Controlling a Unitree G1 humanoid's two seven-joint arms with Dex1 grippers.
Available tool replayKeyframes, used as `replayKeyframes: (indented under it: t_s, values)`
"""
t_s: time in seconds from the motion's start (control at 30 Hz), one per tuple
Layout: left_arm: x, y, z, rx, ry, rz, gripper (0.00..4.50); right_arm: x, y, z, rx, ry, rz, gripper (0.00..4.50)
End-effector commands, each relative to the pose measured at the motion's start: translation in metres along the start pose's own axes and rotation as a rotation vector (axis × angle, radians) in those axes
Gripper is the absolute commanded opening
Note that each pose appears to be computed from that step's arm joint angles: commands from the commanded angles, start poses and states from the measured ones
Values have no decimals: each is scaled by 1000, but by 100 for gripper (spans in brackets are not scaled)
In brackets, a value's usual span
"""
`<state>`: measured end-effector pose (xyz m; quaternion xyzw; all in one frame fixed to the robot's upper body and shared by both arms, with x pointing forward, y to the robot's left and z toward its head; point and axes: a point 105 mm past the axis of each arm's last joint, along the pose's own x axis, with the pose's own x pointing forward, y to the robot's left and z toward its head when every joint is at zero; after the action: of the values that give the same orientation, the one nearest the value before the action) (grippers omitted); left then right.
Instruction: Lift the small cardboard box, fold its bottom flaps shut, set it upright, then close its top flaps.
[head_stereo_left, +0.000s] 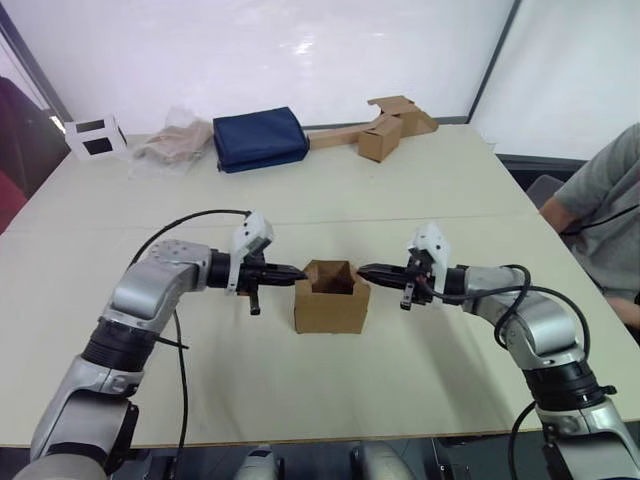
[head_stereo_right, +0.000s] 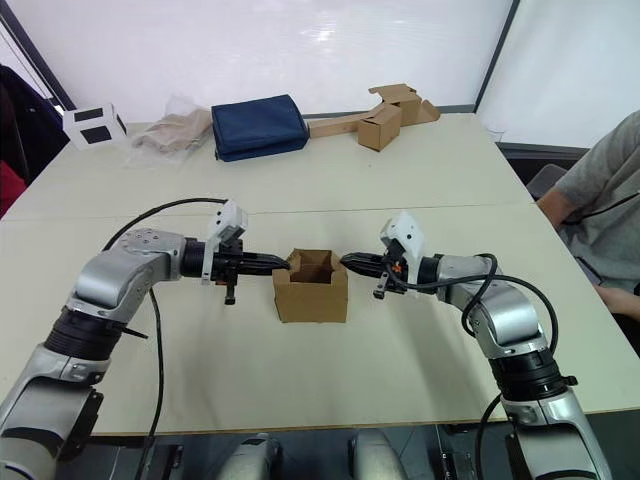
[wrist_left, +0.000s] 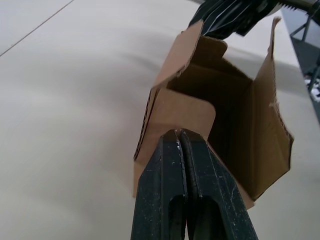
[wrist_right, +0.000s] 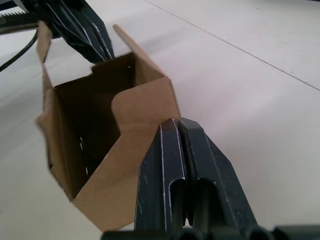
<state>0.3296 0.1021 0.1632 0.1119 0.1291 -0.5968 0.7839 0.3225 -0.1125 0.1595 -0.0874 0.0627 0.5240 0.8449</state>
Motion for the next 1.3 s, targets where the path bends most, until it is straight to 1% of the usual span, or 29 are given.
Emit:
replayKeyframes:
  t_s: [0.03, 0.23, 0.4, 0.53, 0.77, 0.97, 1.1, 1.23, 1.3]
  values:
    - [2, -1, -3, 39, 11, -7, 5, 3, 8, 9, -40, -15, 45, 0]
    - [5, -7, -3, 35, 4, -16, 5, 3, 11, 8, -39, -7, 65, 0]
    - [9, -15, -10, 18, 9, -27, 5, 7, 13, 5, -33, 2, 77, 0]
    - [10, -17, -11, 14, 11, -24, 5, 12, 15, -2, -36, 25, 90, 0]
    - [11, -16, -9, 10, 2, -10, 5, 18, 17, -3, -70, 36, 105, 0]
    - [4, -13, 3, -12, -33, -8, 5, 17, 15, -1, -85, 35, 104, 0]
    - [-7, -10, 14, -32, -64, -20, 5, 16, 17, 2, -89, 31, 110, 0]
    - [-21, 7, 35, -61, -141, 28, 5, 15, 17, 6, -92, 14, 109, 0]
    - [-24, 18, 38, -60, -147, 63, 5, 14, 18, 10, -94, -6, 106, 0]
